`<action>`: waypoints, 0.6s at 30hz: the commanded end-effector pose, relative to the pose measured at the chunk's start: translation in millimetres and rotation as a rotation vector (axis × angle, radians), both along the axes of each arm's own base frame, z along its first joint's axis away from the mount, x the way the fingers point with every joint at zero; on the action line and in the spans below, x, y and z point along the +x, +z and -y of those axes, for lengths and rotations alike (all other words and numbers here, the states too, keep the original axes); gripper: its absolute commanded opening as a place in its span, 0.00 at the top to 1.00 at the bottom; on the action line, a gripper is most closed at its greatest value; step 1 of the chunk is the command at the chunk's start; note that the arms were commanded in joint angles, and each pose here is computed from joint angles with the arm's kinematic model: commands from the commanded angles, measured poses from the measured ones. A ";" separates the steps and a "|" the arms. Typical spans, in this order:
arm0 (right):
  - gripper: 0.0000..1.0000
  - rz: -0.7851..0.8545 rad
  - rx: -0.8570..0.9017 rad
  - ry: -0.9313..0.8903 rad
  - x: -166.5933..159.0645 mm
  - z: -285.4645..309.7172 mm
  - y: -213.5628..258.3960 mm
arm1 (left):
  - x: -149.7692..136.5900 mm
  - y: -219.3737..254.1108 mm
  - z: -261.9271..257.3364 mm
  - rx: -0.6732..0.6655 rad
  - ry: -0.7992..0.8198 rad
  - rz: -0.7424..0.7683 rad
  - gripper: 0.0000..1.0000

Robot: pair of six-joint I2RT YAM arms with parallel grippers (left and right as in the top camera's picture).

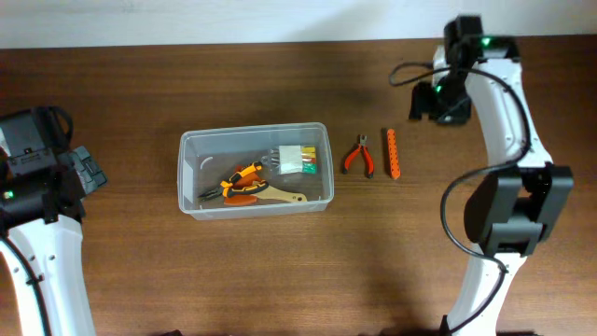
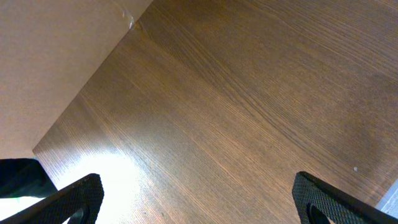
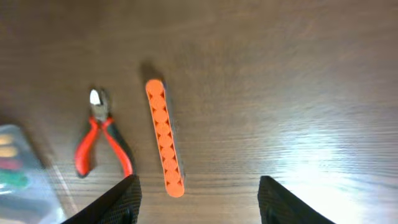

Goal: Pack container
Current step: 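Move the right gripper to the orange perforated strip and grasp it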

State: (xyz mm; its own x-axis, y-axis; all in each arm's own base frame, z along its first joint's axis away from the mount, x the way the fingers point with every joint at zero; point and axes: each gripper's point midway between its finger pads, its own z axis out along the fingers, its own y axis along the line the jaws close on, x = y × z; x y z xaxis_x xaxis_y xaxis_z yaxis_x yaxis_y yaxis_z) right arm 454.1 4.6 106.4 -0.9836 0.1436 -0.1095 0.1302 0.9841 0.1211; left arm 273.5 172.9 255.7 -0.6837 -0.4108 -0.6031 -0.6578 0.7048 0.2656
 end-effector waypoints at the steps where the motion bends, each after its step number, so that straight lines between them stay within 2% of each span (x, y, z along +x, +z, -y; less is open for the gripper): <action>1: 0.39 -0.038 0.035 0.030 -9.1 -14.7 -23.5 | -2.3 9.7 -3.3 0.021 0.004 0.014 0.01; 7: 0.39 -0.028 0.011 0.111 -9.9 -26.1 -46.3 | -2.3 9.7 -3.3 0.021 0.004 0.014 0.01; 12: 0.44 -0.033 0.001 0.164 -8.5 -39.0 -60.4 | -2.3 9.8 -3.3 0.021 0.004 0.015 0.01; 18: 0.44 -0.047 -0.039 0.178 -6.2 -40.8 -75.4 | -2.3 9.7 -3.3 0.021 0.004 0.015 0.01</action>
